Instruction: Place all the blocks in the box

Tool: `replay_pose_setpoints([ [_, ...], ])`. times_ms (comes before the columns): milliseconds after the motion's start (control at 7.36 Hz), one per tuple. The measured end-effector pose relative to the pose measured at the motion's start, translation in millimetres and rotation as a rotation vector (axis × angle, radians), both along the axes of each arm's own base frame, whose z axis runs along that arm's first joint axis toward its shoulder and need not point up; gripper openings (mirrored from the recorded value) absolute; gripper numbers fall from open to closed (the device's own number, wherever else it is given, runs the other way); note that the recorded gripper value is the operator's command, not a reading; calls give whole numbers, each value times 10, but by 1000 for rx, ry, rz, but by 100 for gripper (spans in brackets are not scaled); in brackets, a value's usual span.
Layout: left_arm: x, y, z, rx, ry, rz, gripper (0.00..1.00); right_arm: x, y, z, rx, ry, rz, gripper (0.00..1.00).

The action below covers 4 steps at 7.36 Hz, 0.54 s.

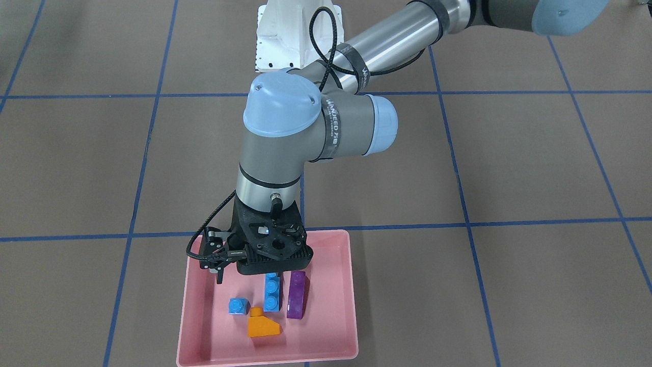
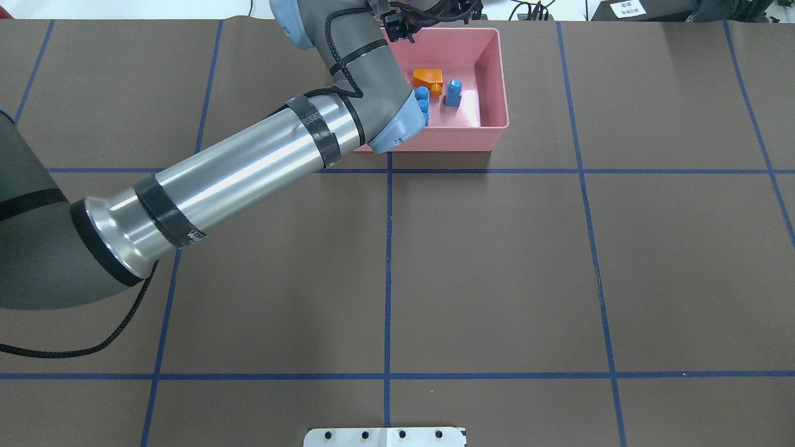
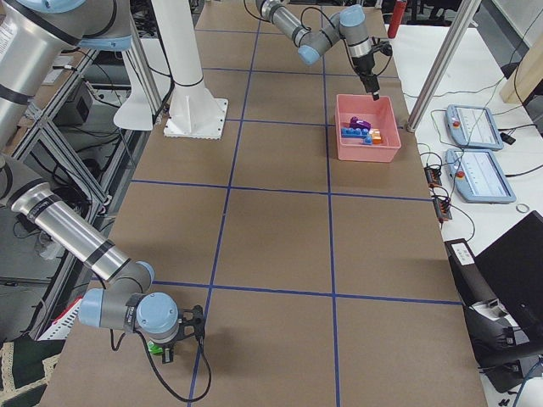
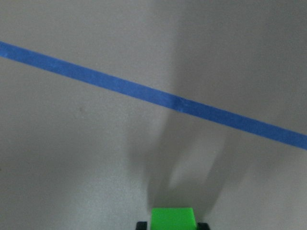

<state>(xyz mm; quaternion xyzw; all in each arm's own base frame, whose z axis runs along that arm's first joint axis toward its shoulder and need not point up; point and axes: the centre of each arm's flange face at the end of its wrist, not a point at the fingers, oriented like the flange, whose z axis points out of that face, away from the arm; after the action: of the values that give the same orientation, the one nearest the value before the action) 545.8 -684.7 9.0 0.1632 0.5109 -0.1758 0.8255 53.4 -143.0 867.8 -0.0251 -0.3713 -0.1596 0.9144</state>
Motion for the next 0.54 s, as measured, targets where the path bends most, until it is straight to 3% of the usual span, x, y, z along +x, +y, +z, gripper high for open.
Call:
replay_pose_setpoints([
  [272, -9, 18, -30, 3, 4, 1, 100, -7, -80, -130, 23, -6, 3, 0],
  [543, -28, 55, 4, 6, 7, 5, 100, -40, -394, -608, 40, -18, 3, 0],
])
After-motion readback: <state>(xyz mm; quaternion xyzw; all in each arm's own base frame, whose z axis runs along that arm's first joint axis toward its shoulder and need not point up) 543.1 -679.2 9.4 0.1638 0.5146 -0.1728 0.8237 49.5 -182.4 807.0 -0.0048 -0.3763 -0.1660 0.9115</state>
